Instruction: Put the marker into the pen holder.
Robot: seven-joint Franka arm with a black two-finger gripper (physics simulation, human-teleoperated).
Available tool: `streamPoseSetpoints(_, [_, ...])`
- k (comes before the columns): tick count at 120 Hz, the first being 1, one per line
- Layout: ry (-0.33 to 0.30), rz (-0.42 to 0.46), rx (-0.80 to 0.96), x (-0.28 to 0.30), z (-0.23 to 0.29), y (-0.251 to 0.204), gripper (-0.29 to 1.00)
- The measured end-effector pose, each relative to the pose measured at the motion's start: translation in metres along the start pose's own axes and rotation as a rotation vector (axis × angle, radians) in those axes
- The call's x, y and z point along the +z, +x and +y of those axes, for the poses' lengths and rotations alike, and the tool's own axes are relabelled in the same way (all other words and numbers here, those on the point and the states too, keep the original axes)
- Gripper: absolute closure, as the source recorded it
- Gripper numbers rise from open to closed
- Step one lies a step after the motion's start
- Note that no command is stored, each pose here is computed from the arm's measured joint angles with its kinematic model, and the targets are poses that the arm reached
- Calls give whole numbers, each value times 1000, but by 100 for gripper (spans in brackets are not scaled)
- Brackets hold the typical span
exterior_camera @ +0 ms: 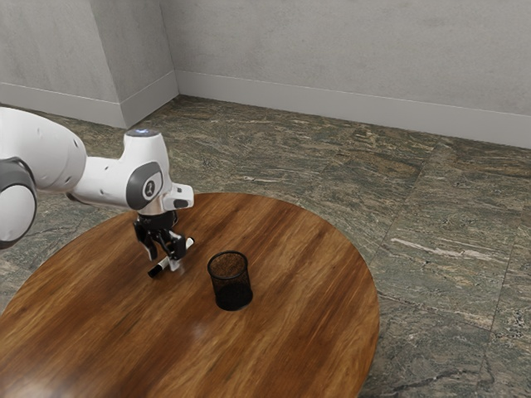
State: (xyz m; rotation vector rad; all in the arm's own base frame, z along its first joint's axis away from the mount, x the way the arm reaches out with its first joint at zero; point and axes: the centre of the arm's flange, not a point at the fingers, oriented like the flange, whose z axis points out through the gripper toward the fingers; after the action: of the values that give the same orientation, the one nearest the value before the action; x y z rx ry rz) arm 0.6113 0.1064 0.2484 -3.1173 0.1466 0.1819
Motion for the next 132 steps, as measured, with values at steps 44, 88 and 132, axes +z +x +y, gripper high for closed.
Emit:
streamPoseSetpoints(44, [-18, 0, 24, 6, -4, -3, 70])
streamPoseSetpoints(88, [-14, 9, 38, 1, -4, -3, 76])
streamPoseSetpoints(132, [70, 13, 155, -171, 30, -33, 79])
